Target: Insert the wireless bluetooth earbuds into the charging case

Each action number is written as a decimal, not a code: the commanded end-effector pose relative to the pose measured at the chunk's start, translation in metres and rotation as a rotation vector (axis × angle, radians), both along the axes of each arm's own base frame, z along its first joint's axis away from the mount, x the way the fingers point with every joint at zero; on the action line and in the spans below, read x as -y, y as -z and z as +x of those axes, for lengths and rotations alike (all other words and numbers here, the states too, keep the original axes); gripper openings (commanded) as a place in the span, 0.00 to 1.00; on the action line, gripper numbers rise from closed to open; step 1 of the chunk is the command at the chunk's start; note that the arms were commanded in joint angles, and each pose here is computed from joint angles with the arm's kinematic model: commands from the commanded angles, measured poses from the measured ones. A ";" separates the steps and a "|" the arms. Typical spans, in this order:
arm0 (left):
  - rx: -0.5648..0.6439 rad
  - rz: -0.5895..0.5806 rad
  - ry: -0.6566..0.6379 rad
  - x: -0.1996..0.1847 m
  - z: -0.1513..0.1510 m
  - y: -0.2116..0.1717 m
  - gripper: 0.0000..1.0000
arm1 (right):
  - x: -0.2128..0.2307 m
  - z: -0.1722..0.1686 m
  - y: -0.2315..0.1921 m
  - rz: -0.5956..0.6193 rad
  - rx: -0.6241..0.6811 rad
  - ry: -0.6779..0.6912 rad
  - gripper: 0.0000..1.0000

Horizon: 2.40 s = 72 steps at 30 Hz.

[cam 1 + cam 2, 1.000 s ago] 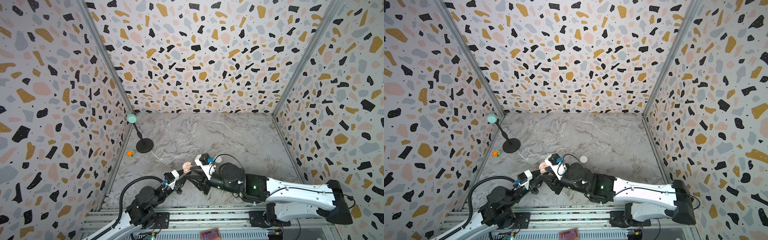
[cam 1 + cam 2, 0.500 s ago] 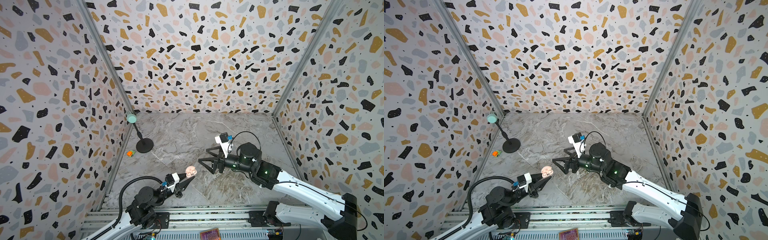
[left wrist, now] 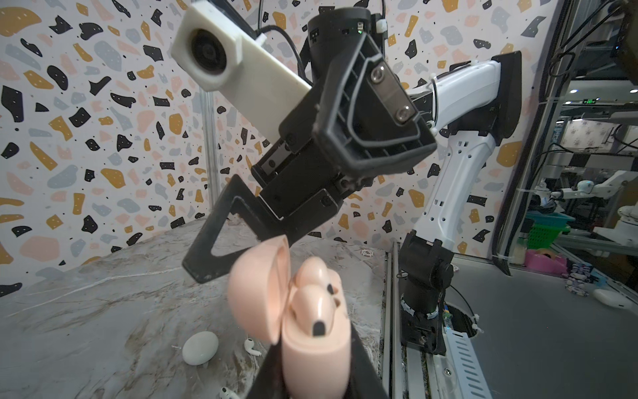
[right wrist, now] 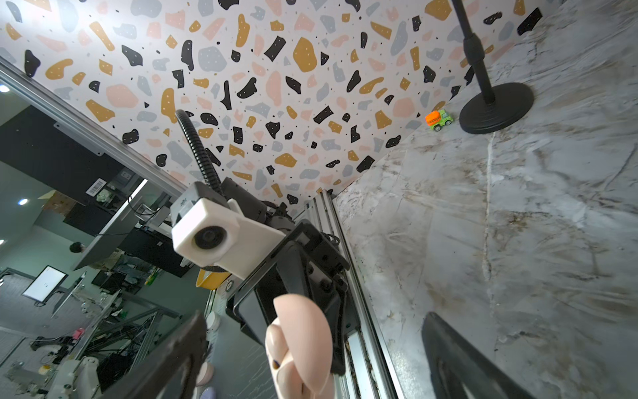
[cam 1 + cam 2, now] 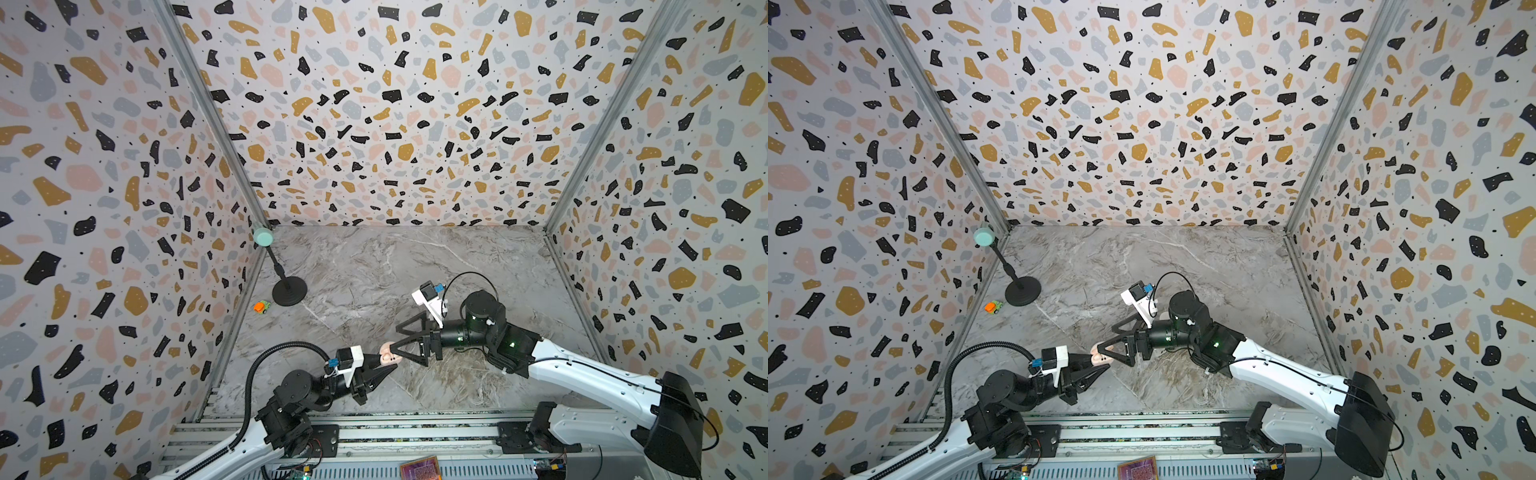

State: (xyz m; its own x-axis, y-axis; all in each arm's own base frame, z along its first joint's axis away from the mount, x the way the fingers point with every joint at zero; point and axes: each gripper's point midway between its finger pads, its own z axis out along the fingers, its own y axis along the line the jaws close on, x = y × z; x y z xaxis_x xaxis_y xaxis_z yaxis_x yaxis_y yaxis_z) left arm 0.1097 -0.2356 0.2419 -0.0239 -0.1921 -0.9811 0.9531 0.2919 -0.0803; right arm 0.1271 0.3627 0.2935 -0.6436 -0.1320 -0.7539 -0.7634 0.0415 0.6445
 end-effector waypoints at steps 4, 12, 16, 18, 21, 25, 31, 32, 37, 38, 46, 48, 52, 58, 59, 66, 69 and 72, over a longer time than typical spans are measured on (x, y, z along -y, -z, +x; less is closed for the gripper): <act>0.038 -0.090 0.037 -0.003 -0.009 -0.030 0.00 | 0.001 -0.016 -0.017 0.086 0.004 -0.087 0.97; 0.034 -0.082 0.037 -0.002 -0.008 -0.028 0.00 | 0.001 -0.024 -0.017 0.106 0.002 -0.124 0.97; 0.026 -0.077 0.033 -0.002 -0.007 -0.026 0.00 | 0.002 -0.033 -0.021 0.130 0.017 -0.156 0.97; 0.018 -0.076 0.030 -0.002 -0.006 -0.026 0.00 | 0.003 -0.037 -0.024 0.137 0.027 -0.166 0.96; 0.013 -0.073 0.028 -0.001 -0.005 -0.025 0.00 | 0.004 -0.043 -0.029 0.149 0.036 -0.190 0.96; 0.002 -0.071 0.020 -0.001 -0.003 -0.024 0.00 | 0.005 -0.055 -0.036 0.162 0.057 -0.233 0.96; -0.030 -0.061 0.001 0.000 0.002 -0.021 0.00 | 0.016 -0.080 -0.058 0.198 0.122 -0.291 0.95; -0.036 -0.058 -0.001 0.000 0.003 -0.020 0.00 | 0.019 -0.084 -0.064 0.208 0.134 -0.300 0.95; -0.054 -0.050 -0.009 0.002 0.006 -0.018 0.00 | 0.037 -0.072 -0.089 0.211 0.217 -0.135 0.92; -0.058 -0.049 -0.009 0.002 0.006 -0.018 0.00 | 0.044 -0.065 -0.096 0.211 0.239 -0.067 0.94; -0.135 -0.068 -0.063 0.000 0.019 -0.020 0.00 | 0.132 0.034 -0.117 0.104 0.247 0.668 0.97; -0.210 -0.054 -0.108 0.001 0.030 -0.016 0.00 | 0.149 0.051 -0.103 0.028 0.218 0.798 0.97; -0.379 0.020 -0.208 0.009 0.056 -0.019 0.00 | 0.163 0.071 -0.068 -0.113 0.176 0.918 0.97; -0.632 0.140 -0.346 0.026 0.092 -0.004 0.00 | 0.168 0.081 -0.034 -0.212 0.169 0.950 0.97; -0.653 0.143 -0.350 0.029 0.097 -0.002 0.00 | 0.169 0.082 -0.029 -0.223 0.169 0.956 0.97; -0.741 0.151 -0.452 0.024 0.147 0.029 0.00 | 0.176 0.087 -0.008 -0.275 0.156 0.967 0.97; -0.775 0.154 -0.461 0.027 0.167 0.043 0.00 | 0.177 0.088 0.001 -0.284 0.150 0.969 0.97; -0.797 0.218 -0.455 0.035 0.180 0.062 0.00 | 0.176 0.088 0.008 -0.294 0.141 0.960 0.97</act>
